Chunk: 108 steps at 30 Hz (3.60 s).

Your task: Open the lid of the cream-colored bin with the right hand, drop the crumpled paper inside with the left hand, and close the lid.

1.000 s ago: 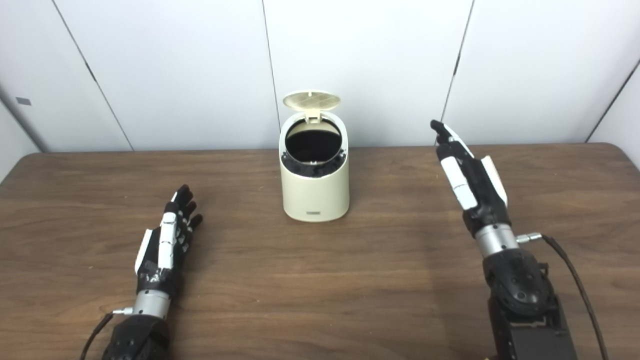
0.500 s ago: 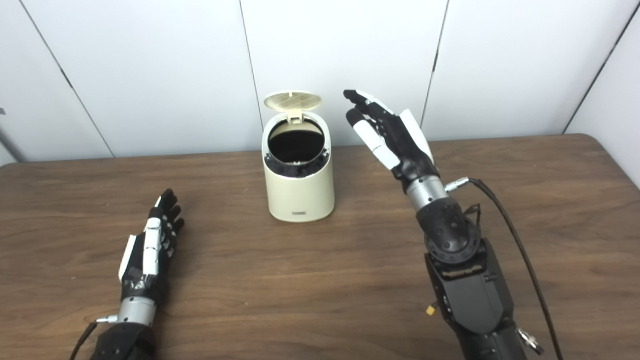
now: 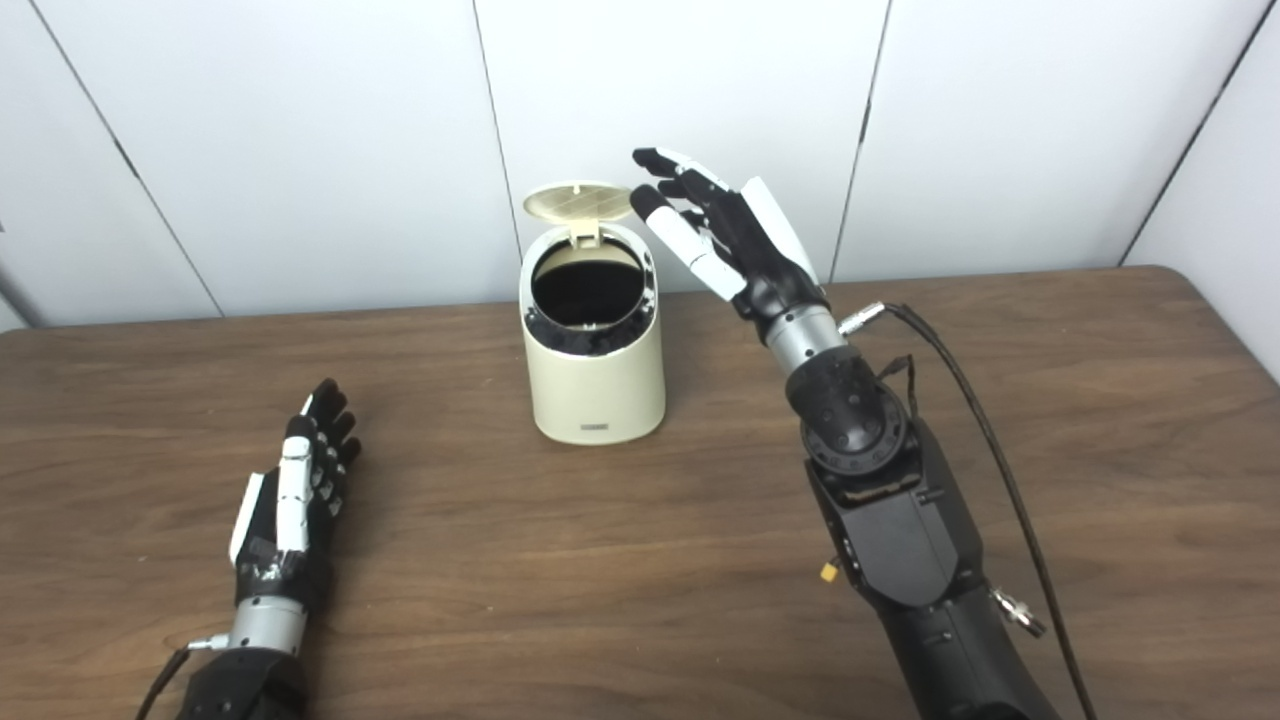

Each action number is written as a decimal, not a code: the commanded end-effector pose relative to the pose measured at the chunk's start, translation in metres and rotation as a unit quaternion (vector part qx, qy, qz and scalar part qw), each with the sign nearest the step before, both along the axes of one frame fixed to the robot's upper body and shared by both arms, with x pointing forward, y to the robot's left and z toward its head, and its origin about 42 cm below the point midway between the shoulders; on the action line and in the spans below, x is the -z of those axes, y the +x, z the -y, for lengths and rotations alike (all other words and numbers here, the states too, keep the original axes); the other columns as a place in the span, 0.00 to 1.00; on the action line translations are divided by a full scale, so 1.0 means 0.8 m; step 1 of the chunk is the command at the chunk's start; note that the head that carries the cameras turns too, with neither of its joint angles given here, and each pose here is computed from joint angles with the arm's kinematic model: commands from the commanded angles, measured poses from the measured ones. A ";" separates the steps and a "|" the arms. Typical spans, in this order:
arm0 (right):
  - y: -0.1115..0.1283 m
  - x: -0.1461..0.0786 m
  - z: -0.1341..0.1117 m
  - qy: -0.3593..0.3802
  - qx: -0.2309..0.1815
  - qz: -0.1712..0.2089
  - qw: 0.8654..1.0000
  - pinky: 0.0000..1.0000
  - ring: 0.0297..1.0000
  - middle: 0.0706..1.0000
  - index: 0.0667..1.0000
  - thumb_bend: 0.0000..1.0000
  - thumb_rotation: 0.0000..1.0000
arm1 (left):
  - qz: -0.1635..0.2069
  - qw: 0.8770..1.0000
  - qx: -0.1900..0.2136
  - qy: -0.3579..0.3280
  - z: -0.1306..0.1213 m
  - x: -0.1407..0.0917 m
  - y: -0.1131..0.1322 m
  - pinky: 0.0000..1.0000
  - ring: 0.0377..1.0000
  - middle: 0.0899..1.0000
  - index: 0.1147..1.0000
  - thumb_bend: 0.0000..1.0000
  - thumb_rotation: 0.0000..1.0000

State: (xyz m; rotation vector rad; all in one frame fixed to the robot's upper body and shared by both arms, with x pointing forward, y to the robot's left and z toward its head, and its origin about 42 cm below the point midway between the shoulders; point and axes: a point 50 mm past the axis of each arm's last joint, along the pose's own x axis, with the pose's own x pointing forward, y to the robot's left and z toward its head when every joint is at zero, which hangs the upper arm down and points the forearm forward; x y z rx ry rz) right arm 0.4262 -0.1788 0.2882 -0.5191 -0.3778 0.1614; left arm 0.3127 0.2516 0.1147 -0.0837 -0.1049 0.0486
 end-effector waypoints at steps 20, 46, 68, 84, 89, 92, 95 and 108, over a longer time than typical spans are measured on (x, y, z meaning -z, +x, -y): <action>0.009 -0.049 -0.010 -0.114 -0.043 0.063 0.991 0.88 0.91 0.91 0.87 0.50 1.00 | 0.001 1.000 0.008 0.008 0.006 0.008 -0.001 0.95 0.97 0.99 1.00 0.46 0.95; -0.032 -0.032 0.018 -0.174 -0.051 0.046 0.982 0.93 0.96 0.91 0.86 0.47 0.91 | -0.006 1.000 0.011 0.014 0.010 0.007 -0.001 0.96 0.97 0.98 0.97 0.41 0.98; -0.033 0.000 -0.010 -0.300 -0.099 0.001 0.949 0.94 1.00 0.94 0.88 0.59 0.96 | -0.006 1.000 0.014 0.016 0.018 0.008 0.001 0.96 0.97 0.98 0.97 0.40 1.00; -0.045 0.008 -0.010 -0.362 -0.100 -0.006 0.927 0.97 1.00 0.96 0.88 0.58 0.99 | -0.012 1.000 0.007 0.012 0.020 0.008 0.001 0.94 0.97 0.98 0.96 0.41 0.98; -0.050 0.007 -0.009 -0.385 -0.097 -0.008 0.918 0.98 1.00 0.95 0.87 0.59 1.00 | -0.009 1.000 0.007 0.010 0.020 0.007 0.001 0.93 0.96 0.98 0.96 0.41 0.98; -0.054 0.008 -0.007 -0.394 -0.097 -0.005 0.914 0.98 1.00 0.94 0.86 0.58 1.00 | -0.009 1.000 0.008 0.013 0.020 0.006 0.001 0.95 0.97 0.99 0.97 0.40 1.00; -0.058 0.010 -0.006 -0.409 -0.095 -0.002 0.908 0.99 1.00 0.93 0.87 0.59 0.99 | -0.009 1.000 0.006 0.014 0.021 0.005 0.001 0.94 0.97 0.98 0.96 0.40 0.99; -0.072 0.011 -0.006 -0.437 -0.095 0.001 0.894 1.00 1.00 0.94 0.87 0.63 0.96 | -0.014 1.000 0.004 0.022 0.020 0.006 0.002 0.92 0.95 0.97 0.95 0.41 0.94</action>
